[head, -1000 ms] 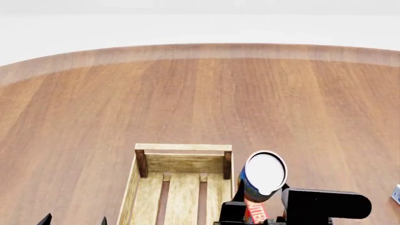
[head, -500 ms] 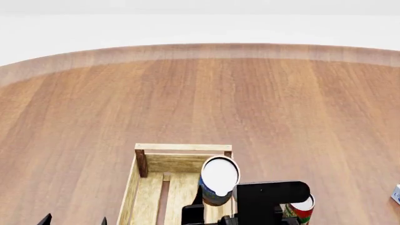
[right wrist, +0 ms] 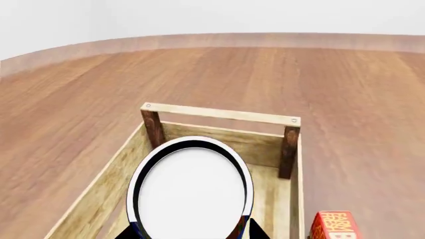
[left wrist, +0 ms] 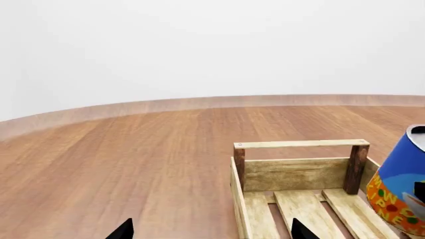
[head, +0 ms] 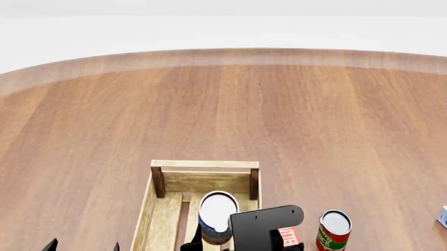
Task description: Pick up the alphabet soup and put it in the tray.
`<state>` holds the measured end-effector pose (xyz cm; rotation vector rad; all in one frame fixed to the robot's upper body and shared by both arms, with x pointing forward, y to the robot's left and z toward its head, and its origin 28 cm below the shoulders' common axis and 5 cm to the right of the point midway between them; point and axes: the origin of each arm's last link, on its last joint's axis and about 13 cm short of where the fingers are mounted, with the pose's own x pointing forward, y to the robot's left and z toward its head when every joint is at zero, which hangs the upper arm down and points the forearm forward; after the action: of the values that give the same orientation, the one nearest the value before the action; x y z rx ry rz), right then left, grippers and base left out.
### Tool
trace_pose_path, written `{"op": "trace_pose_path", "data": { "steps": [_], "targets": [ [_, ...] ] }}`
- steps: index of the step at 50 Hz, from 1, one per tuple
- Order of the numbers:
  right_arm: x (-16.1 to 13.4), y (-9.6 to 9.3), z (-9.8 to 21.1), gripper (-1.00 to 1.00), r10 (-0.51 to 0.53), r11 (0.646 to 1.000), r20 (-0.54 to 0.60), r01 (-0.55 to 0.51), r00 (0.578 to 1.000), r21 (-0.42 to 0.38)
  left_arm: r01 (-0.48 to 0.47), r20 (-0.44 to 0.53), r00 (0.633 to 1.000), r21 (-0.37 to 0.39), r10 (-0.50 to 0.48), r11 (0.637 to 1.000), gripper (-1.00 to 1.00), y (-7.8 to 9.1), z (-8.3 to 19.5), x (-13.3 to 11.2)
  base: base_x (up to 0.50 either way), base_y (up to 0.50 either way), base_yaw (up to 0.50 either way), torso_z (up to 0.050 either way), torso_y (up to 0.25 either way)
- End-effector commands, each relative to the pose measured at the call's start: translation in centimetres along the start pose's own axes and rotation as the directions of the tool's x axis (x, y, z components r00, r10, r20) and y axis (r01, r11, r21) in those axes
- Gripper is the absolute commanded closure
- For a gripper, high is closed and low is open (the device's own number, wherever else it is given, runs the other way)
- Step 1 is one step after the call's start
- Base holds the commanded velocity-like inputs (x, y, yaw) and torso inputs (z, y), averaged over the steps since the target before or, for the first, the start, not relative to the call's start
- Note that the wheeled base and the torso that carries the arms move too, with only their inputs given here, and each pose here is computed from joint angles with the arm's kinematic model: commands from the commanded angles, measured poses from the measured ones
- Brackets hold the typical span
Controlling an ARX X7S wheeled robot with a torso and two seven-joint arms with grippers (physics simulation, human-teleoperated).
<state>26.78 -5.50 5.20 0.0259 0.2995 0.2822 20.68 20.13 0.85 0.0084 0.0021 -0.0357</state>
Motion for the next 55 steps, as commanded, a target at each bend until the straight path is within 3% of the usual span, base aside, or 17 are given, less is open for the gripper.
{"op": "trace_pose_path", "data": {
  "steps": [1,55],
  "targets": [
    [1.6,0.0,-1.0,1.0,0.013,0.999,-0.024,-0.014,1.0,-0.04,-0.001,0.0,1.0,0.001,0.001,1.0,-1.0,0.0,0.0,0.0,0.0,0.0,0.0,0.0,0.0],
    [3.1,0.3,-4.0,1.0,0.023,0.999,-0.134,-0.029,0.991,-0.042,0.001,0.005,1.0,0.004,-0.001,1.0,-1.0,0.0,0.0,-0.1,0.0,0.0,0.0,0.0,0.001]
  ]
}}
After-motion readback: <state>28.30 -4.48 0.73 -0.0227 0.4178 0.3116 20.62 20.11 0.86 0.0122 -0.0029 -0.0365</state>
